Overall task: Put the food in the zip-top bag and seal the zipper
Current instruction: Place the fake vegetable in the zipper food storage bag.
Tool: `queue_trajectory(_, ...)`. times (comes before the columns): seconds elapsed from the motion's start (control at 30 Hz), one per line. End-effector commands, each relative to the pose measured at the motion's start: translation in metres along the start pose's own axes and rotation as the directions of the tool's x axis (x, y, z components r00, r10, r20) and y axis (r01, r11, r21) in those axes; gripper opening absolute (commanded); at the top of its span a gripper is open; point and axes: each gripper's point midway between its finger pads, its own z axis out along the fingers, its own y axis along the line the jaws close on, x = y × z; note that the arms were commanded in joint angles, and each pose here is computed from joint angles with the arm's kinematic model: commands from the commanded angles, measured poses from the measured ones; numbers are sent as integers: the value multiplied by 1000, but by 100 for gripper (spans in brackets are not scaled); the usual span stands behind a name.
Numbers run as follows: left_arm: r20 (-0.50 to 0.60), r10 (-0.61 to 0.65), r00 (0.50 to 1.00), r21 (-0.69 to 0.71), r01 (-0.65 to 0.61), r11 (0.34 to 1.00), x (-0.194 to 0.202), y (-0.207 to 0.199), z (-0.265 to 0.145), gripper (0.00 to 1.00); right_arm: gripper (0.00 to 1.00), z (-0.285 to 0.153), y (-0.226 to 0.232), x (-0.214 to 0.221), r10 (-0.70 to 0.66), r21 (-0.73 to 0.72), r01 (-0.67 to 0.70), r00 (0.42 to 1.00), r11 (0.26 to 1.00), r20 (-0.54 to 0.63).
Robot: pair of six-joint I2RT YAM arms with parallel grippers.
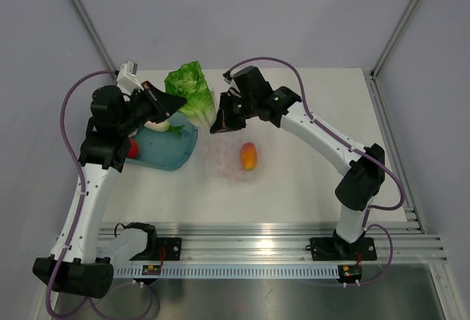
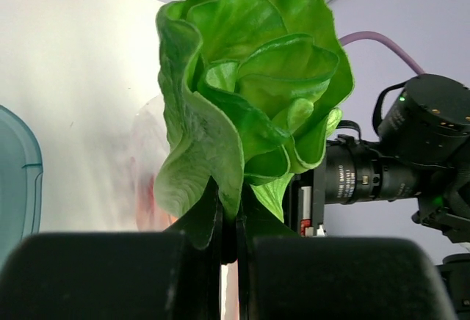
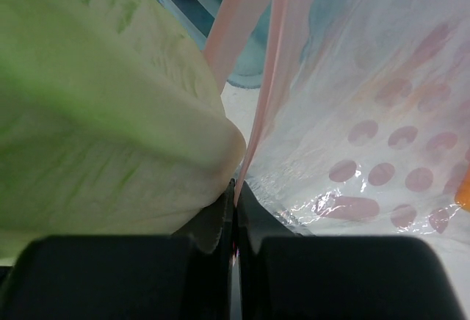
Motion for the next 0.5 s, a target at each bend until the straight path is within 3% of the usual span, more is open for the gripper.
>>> queue_trajectory(0.0, -74, -15, 997, -60, 10, 998, 24, 25, 7, 0, 6, -47, 66, -28, -70, -181, 96, 987, 979, 146)
queue_trajectory(0.47, -111, 9, 994, -123, -23, 992, 33, 43, 8, 0, 6, -54, 67, -34, -78, -156, 105, 982, 982, 170)
